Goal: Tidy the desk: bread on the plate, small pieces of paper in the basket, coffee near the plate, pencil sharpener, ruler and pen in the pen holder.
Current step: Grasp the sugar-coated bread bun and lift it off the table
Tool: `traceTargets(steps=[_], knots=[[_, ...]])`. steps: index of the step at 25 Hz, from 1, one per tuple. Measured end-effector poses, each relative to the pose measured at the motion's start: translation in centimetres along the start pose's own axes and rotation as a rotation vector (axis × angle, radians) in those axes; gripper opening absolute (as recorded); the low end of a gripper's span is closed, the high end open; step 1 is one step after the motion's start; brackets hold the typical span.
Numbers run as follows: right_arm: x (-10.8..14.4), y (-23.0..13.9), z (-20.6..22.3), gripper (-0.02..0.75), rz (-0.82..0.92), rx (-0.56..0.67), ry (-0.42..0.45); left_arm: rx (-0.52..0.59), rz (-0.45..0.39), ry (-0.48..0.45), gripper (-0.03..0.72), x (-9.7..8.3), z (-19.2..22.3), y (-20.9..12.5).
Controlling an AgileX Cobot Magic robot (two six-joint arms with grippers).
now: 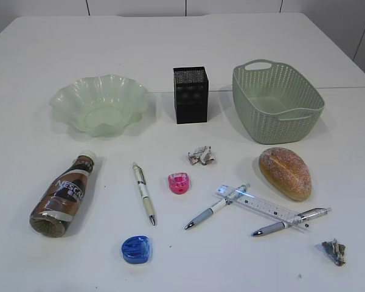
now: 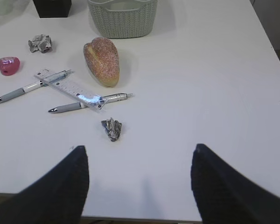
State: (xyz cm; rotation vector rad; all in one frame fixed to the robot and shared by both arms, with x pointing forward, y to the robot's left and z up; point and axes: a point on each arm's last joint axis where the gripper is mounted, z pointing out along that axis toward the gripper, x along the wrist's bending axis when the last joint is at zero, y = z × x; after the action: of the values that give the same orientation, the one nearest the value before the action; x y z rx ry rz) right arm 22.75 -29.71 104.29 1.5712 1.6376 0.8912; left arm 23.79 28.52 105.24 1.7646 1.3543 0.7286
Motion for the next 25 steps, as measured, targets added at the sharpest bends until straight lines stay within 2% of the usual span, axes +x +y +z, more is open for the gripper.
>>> traceTargets(steps=[25], knots=[[0.0, 0.0, 0.0, 0.532, 0.0, 0.0, 0.0, -0.003, -0.008, -0.017, 0.394, -0.15, 0.0, 0.03]])
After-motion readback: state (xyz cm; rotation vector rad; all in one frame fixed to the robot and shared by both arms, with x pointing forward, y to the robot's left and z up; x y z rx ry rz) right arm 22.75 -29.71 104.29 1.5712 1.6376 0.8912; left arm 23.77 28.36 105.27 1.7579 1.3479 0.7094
